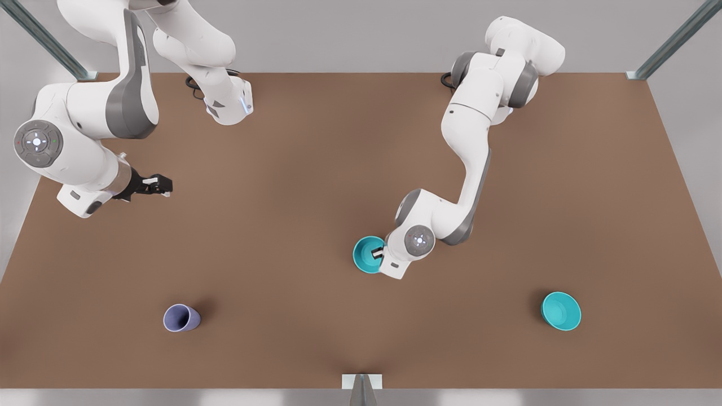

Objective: Stack the blue bowl on the pink bowl

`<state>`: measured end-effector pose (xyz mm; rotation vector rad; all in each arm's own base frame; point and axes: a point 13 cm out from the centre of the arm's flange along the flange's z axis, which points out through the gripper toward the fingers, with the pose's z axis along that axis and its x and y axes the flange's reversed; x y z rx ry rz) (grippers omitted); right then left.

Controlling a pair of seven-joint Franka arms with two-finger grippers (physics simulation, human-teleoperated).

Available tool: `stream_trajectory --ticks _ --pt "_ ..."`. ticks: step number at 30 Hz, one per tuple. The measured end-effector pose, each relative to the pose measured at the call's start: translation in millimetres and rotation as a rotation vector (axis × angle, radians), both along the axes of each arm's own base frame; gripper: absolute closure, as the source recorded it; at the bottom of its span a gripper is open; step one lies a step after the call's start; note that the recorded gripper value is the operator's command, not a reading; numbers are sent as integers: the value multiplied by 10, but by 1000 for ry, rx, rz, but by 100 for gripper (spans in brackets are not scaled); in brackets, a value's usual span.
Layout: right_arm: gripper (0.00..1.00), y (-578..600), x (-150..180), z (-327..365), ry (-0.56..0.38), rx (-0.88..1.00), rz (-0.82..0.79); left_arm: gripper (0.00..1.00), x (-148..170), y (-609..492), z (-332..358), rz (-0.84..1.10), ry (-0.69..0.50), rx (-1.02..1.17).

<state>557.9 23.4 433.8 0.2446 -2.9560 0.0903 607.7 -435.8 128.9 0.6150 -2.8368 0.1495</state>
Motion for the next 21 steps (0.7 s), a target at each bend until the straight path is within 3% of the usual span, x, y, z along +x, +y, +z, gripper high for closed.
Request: stream_trajectory --ticks 2,3,4,8,12,15,18,21 --pt "0 2 1 -9 2 1 2 79 5 1 -8 23 2 4" --pt "0 5 2 -11 2 1 4 30 11 5 -8 35 3 6" --pt "0 10 4 -15 3 1 5 0 22 13 -5 45 4 5" --pt "0 40 17 -13 1 0 12 0 123 162 239 87 5 -8" --pt "0 61 20 -15 2 -1 17 0 357 1403 2232 103 -90 40" --pt "0 60 21 -18 2 -2 17 0 91 2554 3454 58 -145 149" --pt "0 65 20 -20 3 1 16 0 -295 3148 3830 -20 -100 155" --pt "0 70 20 -23 3 2 16 0 -484 3309 3884 -106 -65 165"
